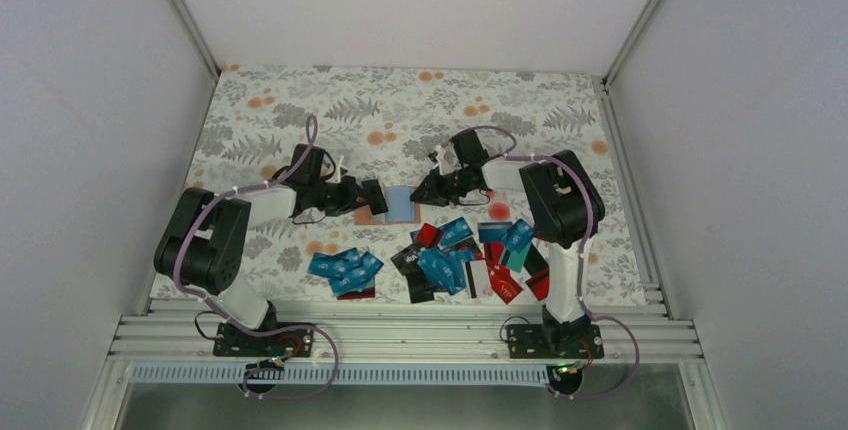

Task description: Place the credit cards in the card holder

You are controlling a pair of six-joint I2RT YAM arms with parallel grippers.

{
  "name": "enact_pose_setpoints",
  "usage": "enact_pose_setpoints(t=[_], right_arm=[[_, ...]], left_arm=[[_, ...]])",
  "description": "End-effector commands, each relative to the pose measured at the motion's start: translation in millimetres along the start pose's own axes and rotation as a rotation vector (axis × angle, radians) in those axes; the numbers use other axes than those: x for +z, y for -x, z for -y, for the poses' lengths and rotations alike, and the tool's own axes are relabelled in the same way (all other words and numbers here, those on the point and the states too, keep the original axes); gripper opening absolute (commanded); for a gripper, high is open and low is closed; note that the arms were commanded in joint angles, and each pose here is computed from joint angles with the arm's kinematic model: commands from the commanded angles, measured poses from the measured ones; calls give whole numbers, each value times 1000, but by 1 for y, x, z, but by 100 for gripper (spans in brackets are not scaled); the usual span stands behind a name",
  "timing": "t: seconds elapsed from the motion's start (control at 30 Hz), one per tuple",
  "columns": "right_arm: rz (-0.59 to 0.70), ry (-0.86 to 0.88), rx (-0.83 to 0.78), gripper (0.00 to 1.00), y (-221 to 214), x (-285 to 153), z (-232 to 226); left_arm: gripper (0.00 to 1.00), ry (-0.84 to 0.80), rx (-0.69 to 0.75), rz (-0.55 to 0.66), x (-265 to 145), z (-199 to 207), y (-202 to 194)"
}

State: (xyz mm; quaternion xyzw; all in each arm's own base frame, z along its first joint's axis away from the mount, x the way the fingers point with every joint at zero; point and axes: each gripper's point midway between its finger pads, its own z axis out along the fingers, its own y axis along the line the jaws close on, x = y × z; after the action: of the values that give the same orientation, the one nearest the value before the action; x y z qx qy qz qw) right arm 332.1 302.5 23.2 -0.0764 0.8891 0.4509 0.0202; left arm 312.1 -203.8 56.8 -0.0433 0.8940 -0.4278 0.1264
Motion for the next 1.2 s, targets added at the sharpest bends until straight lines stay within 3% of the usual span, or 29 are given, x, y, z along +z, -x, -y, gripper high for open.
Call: enact_pose_setpoints(t=[0.0,1.17], right_arm=[[5,-43,-1,16,-5,3,10],[4,-30,-5,16,-5,1,6]], left_arm=[[2,-7,2,4,3,-2,2],[2,-19,-3,-8,9,-3,-3]])
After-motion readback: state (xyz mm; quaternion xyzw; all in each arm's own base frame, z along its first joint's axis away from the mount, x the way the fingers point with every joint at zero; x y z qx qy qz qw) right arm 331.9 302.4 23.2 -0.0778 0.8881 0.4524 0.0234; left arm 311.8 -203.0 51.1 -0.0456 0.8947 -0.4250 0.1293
